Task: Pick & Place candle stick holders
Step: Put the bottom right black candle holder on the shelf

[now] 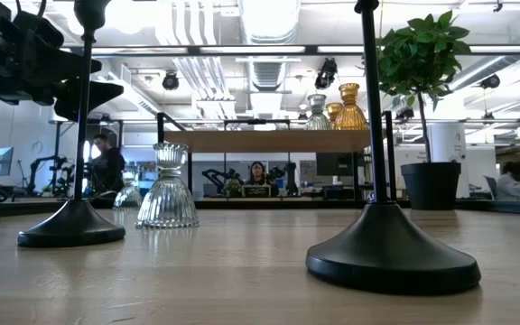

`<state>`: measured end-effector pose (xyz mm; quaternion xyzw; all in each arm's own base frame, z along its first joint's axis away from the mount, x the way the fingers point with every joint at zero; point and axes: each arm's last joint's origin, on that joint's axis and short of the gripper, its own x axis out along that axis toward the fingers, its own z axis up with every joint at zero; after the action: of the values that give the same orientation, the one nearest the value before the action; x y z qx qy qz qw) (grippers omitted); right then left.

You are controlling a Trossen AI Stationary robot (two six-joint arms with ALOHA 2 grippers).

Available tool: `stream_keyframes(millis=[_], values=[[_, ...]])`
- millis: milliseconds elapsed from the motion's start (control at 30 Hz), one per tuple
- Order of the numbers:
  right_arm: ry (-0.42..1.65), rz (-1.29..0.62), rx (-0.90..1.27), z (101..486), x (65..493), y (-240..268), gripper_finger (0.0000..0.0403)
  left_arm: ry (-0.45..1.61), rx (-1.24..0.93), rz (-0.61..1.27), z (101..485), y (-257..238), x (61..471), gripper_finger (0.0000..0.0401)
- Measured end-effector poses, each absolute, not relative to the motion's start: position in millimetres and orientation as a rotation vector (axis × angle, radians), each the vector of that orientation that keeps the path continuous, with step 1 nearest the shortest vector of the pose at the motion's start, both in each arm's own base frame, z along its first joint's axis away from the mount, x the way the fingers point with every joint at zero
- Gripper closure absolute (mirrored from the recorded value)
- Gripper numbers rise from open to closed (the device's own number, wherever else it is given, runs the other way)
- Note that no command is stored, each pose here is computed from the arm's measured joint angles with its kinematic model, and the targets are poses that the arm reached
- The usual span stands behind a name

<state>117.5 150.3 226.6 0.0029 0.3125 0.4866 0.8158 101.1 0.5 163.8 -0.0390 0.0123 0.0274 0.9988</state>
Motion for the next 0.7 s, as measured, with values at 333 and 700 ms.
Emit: stream_keyframes(millis=[333,700], values=[[0.607,0.893,0.028,229.1,133.6,139.1,0.0393,0.024,-0.078,0.055,164.0,0.5,101.1,0.0078],[0.476,0.499,0.130,271.3,200.8,107.8,0.0393,0.024,-0.078,0.055,163.9,0.5,101.1,0.0078]])
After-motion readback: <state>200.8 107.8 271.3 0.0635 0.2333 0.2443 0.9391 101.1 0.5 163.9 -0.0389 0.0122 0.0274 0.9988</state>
